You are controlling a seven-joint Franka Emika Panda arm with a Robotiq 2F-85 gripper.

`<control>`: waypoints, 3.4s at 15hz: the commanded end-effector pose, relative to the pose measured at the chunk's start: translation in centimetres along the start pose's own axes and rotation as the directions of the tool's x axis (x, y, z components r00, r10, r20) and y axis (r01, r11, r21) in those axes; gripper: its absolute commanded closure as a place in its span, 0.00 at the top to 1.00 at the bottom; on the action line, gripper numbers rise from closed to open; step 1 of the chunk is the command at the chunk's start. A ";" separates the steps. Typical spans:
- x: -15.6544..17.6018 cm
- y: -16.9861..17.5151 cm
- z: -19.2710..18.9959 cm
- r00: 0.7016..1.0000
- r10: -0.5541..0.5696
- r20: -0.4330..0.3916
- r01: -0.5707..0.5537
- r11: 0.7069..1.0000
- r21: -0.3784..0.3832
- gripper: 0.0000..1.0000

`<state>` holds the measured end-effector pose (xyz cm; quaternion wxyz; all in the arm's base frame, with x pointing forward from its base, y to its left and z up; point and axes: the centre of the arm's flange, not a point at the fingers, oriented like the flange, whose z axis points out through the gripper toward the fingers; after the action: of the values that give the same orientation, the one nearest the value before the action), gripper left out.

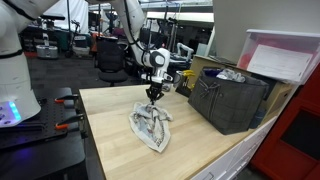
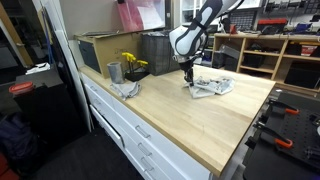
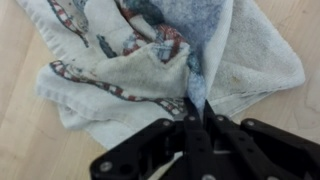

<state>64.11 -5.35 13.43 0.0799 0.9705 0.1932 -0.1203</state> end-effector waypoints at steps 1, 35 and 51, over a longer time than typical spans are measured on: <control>-1.3 -0.3 -4.5 1.000 0.009 -0.014 -0.009 1.000 0.017 0.02; -11.3 12.7 5.5 0.797 0.592 0.119 -0.597 0.743 0.303 1.00; -10.1 14.5 9.2 0.844 0.535 0.041 -0.531 0.822 0.206 0.44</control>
<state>58.68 -23.79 9.45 0.0082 0.9885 -0.1089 -0.1050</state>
